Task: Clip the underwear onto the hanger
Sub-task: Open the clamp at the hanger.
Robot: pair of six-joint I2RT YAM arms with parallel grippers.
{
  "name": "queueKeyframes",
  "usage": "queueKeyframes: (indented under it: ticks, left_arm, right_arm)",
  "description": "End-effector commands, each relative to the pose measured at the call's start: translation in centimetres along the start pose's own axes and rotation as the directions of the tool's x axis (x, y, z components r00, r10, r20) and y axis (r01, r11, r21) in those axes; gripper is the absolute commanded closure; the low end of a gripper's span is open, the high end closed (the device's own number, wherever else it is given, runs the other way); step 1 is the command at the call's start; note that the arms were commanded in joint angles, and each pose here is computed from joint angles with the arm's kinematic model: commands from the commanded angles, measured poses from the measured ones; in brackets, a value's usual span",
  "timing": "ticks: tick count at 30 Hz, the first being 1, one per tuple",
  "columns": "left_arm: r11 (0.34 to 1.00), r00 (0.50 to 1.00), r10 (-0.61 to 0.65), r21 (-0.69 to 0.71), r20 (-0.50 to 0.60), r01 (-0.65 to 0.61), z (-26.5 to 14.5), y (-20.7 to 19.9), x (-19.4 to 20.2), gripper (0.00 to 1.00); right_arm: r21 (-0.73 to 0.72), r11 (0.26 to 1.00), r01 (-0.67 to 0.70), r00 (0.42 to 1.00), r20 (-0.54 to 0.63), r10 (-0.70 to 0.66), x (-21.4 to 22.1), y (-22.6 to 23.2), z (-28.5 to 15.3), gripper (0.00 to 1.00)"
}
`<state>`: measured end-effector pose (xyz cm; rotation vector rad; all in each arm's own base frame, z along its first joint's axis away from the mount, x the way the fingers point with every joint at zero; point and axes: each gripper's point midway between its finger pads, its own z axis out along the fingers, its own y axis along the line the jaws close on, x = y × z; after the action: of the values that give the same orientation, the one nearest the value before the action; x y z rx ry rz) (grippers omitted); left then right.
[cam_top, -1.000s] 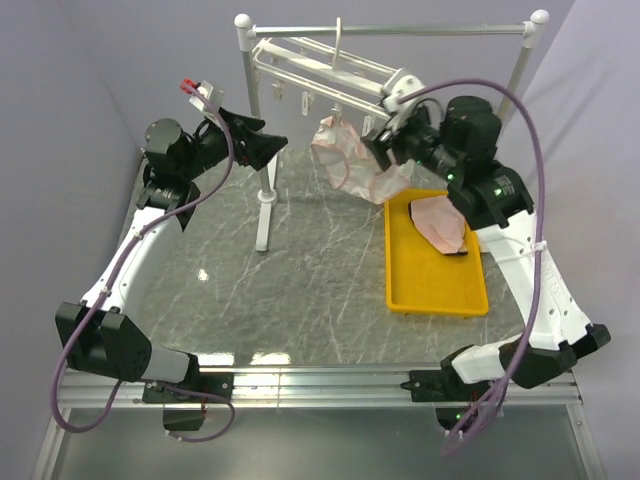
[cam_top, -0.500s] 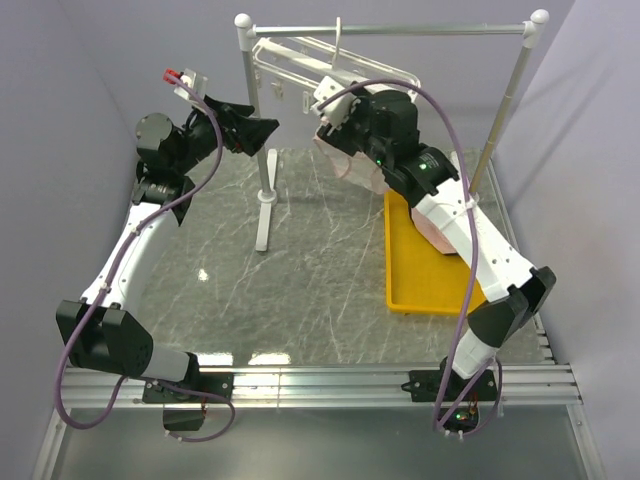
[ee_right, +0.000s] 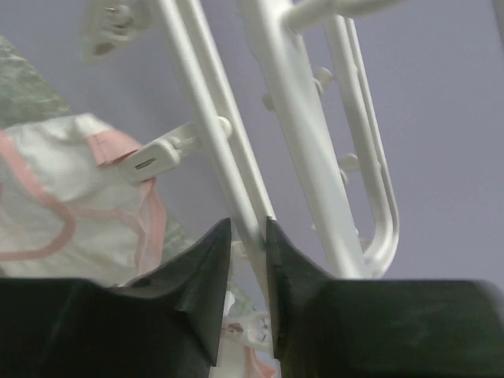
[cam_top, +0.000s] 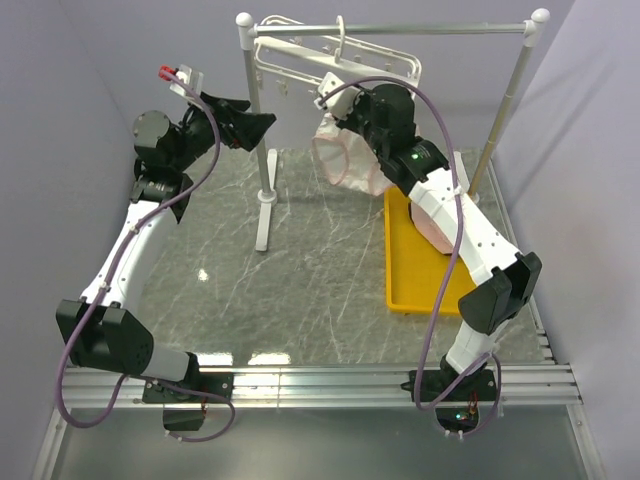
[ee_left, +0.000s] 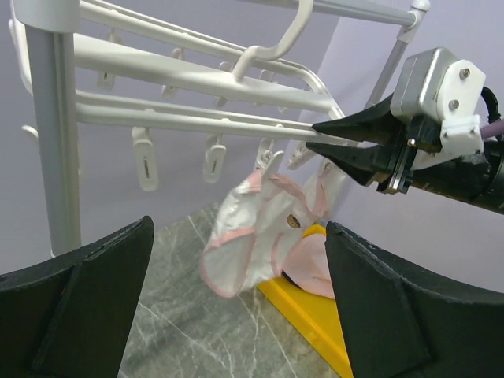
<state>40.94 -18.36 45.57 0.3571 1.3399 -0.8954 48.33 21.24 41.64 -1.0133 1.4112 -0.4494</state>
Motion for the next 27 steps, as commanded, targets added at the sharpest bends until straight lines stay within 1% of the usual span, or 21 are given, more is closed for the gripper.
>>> queueKeyframes:
  ticks: [1, 2, 6, 8, 9, 10, 15, 19, 21, 22, 23, 24, 25, 26, 27]
  left_arm:
    - [0.999, 0.997, 0.046, -0.003, 0.059, -0.045, 0.5, 0.0, -2.4, 0.05]
    - [0.999, 0.997, 0.046, -0.004, 0.056, -0.046, 0.6, 0.2, -2.4, 0.05]
    - [0.997, 0.995, 0.069, -0.033, 0.078, -0.066, 1.5, 1.2, -3.1, 0.06]
    - [0.995, 0.994, 0.077, -0.07, 0.074, -0.072, 2.1, 2.6, -2.7, 0.1]
    - [0.993, 0.992, 0.089, -0.081, 0.085, -0.082, 2.4, 2.9, -3.2, 0.11]
    - [0.992, 0.993, 0.094, -0.087, 0.074, -0.087, 2.8, 3.6, -2.6, 0.13]
    - [0.993, 0.992, 0.092, -0.077, 0.091, -0.086, 3.7, 4.2, -2.7, 0.17]
    - [0.993, 0.988, 0.119, -0.019, 0.097, -0.118, 4.2, 3.4, -2.9, 0.33]
    - [0.992, 0.991, 0.108, 0.059, 0.083, -0.113, 4.1, 2.2, -2.4, 0.33]
    - [0.993, 0.995, 0.07, 0.093, 0.076, -0.077, 4.1, 1.7, -2.1, 0.33]
    - [0.985, 0.994, 0.07, 0.153, 0.085, -0.082, 3.9, 0.5, -2.3, 0.29]
    - [0.985, 0.997, 0.009, 0.17, 0.074, -0.021, 3.5, 0.1, -1.8, 0.27]
    - [0.981, 0.997, -0.012, 0.192, 0.071, -0.001, 3.3, -0.3, -1.5, 0.25]
    - [0.974, 0.995, -0.008, 0.224, 0.098, -0.015, 3.1, -0.9, -2.0, 0.25]
    - [0.967, 0.996, -0.05, 0.253, 0.075, 0.03, 2.7, -1.5, -1.5, 0.25]
  right_arm:
    - [0.137, 0.991, -0.001, 1.0, 0.009, 0.0, -0.1, -4.7, -1.4, 0.7]
    - [0.152, 0.988, 0.0, 1.0, 0.013, -0.002, 0.0, -5.2, -1.8, 0.85]
    - [0.187, 0.981, 0.049, 0.999, 0.009, -0.052, 0.7, -6.2, -2.8, 0.92]
    - [0.199, 0.978, 0.066, 0.998, -0.01, -0.065, 1.6, -7.0, -3.0, 0.94]
    - [0.205, 0.976, 0.073, 0.997, -0.016, -0.071, 1.9, -7.3, -2.9, 0.94]
    - [0.218, 0.973, 0.08, 0.997, -0.033, -0.075, 2.8, -7.9, -2.9, 0.94]
    - [0.254, 0.962, 0.101, 0.994, -0.059, -0.088, 4.1, -10.2, -3.3, 0.96]
    - [0.281, 0.953, 0.111, 0.993, -0.061, -0.098, 4.7, -11.8, -3.7, 0.97]
    - [0.29, 0.95, 0.114, 0.993, -0.057, -0.102, 4.7, -12.3, -3.7, 0.97]
    - [0.296, 0.948, 0.115, 0.993, -0.053, -0.104, 4.5, -12.5, -3.7, 0.97]
    - [0.301, 0.946, 0.119, 0.993, -0.052, -0.108, 4.5, -12.6, -3.4, 0.96]
    - [0.312, 0.943, 0.118, 0.993, -0.047, -0.109, 4.3, -13.1, -3.5, 0.96]
    - [0.314, 0.942, 0.117, 0.993, -0.047, -0.107, 4.3, -13.3, -3.3, 0.96]
    - [0.309, 0.944, 0.115, 0.993, -0.051, -0.105, 4.5, -13.1, -2.7, 0.96]
    - [0.309, 0.944, 0.114, 0.993, -0.051, -0.103, 4.6, -13.2, -2.5, 0.96]
